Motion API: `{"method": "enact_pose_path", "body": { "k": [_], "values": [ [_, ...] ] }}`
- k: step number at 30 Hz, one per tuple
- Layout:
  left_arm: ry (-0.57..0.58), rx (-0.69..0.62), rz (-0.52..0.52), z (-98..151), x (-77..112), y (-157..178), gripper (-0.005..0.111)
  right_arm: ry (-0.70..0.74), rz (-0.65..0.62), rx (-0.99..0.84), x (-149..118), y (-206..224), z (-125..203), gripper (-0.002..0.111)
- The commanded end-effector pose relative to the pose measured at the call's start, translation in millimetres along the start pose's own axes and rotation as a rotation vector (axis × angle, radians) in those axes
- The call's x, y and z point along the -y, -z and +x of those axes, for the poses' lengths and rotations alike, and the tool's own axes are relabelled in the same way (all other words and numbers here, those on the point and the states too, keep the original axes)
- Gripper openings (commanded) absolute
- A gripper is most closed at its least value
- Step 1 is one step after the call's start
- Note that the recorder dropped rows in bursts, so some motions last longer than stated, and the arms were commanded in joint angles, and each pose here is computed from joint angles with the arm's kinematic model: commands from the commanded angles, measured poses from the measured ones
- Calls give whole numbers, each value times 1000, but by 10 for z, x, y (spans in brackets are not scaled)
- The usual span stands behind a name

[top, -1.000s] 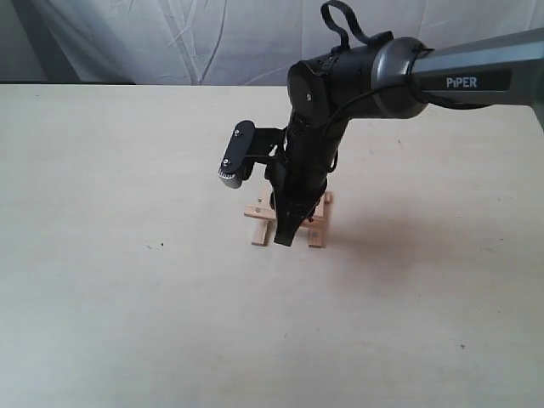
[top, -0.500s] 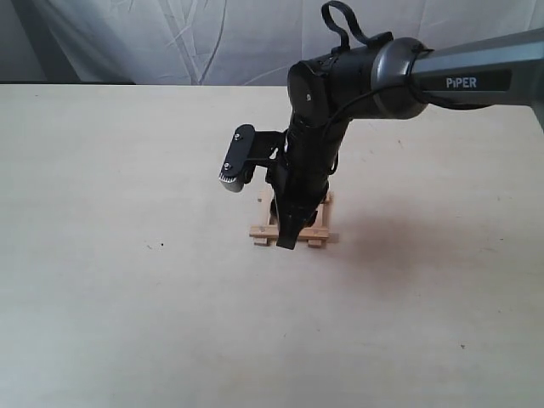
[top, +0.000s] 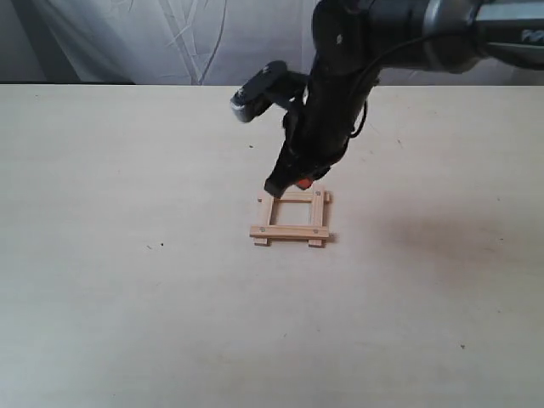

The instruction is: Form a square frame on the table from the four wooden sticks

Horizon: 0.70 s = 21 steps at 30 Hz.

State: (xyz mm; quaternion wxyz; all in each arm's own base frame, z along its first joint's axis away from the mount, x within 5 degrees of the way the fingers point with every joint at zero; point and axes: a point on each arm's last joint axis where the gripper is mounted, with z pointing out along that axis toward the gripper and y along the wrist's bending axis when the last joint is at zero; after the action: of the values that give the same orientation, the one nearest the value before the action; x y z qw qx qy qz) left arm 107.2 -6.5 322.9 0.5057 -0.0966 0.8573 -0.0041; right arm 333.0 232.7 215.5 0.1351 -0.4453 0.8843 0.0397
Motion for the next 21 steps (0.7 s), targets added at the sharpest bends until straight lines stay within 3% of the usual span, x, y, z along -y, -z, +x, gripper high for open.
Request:
{"method": "enact_pose_path", "body": {
  "k": [1,8,10,15,21],
  "values": [
    [-93,4,32,-12,21,20,0,-291,-29,2,137,234,133,0],
    [-181,-12,59,10,35,35,0,-448,-1,27,193,373,676,0],
    [-215,-12,74,20,28,62,0,-506,11,41,210,512,981,0],
    [-221,-91,-23,99,-105,113,0,-537,133,308,92,1174,1457,0],
    [-221,-95,-25,103,-107,114,0,-516,178,477,-120,1661,1682,0]
  ]
}}
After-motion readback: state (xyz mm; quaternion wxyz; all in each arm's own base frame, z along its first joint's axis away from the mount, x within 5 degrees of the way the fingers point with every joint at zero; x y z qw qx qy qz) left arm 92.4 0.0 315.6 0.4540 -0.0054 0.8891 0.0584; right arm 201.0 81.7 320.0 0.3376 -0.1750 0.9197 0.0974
